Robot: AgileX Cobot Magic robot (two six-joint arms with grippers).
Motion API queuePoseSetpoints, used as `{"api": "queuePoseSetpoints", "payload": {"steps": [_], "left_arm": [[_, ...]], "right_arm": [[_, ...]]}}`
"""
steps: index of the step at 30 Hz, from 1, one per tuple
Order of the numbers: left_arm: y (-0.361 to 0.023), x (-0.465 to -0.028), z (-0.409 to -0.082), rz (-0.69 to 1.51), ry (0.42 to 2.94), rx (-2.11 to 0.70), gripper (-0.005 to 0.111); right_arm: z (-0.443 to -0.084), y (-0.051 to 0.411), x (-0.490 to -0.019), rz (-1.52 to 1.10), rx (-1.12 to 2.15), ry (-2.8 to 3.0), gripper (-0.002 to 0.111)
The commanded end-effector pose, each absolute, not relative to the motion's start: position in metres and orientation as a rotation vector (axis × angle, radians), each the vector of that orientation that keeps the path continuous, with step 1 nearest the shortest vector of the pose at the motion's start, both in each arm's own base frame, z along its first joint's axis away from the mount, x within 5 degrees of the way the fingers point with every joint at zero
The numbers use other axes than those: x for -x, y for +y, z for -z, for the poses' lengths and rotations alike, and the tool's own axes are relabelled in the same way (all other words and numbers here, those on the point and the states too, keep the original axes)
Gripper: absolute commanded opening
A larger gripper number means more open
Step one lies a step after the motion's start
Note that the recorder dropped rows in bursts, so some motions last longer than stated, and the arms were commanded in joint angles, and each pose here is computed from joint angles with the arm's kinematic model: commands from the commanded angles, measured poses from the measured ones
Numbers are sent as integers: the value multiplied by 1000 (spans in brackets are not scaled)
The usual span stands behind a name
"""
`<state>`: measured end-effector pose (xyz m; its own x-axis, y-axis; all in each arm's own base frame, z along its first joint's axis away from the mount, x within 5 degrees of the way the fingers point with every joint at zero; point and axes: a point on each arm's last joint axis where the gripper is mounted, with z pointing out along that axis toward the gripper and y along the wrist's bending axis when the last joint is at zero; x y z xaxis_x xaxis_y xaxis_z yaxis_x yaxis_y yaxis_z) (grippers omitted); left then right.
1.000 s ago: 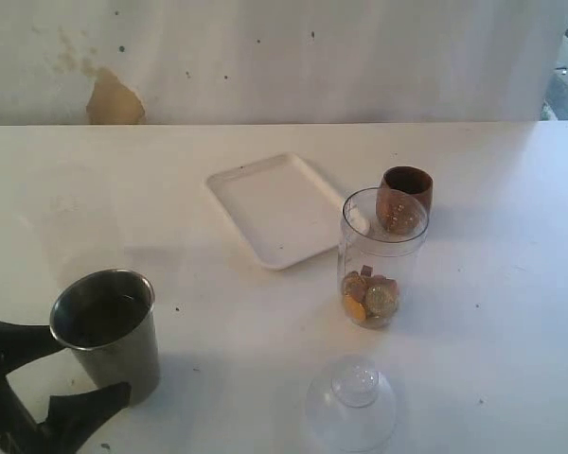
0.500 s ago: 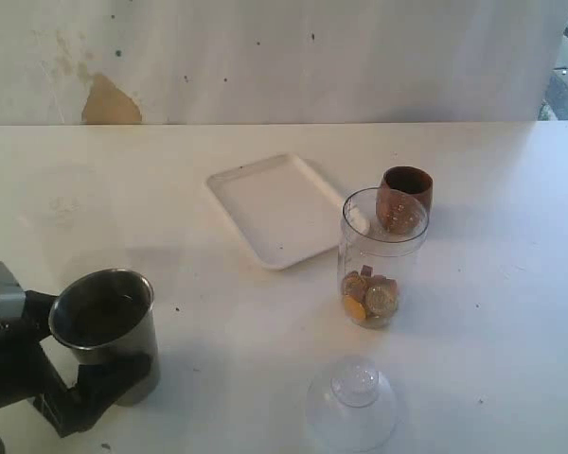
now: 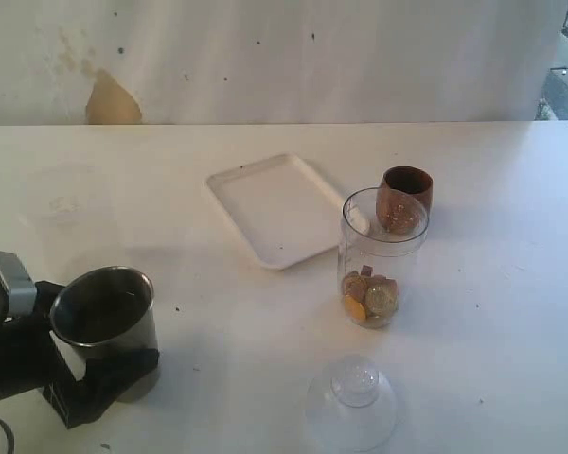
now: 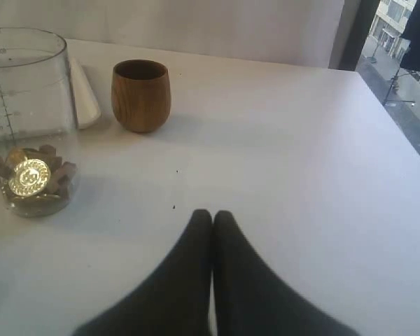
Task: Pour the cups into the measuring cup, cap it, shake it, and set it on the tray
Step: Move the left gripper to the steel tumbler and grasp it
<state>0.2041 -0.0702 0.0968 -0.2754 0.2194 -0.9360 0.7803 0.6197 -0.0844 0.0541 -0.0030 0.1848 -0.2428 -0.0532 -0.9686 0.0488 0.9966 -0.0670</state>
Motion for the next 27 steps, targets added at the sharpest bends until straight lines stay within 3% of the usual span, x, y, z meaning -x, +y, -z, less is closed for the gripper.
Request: {"api": "queuePoseSetpoints", "payload": {"steps": [1,24,27], "left_arm": [[-71,-205,-97,675,1793,-813,102],[-75,-220,-104,731,1735,-860,102],[-76,-219,-104,739,1731,-874,93]], "right_arm": [[-185,-3,-54,89,3,1801,0],[-185,-3,-54,89,3,1801,0],[-185,-3,-54,89,3,1801,0]]}}
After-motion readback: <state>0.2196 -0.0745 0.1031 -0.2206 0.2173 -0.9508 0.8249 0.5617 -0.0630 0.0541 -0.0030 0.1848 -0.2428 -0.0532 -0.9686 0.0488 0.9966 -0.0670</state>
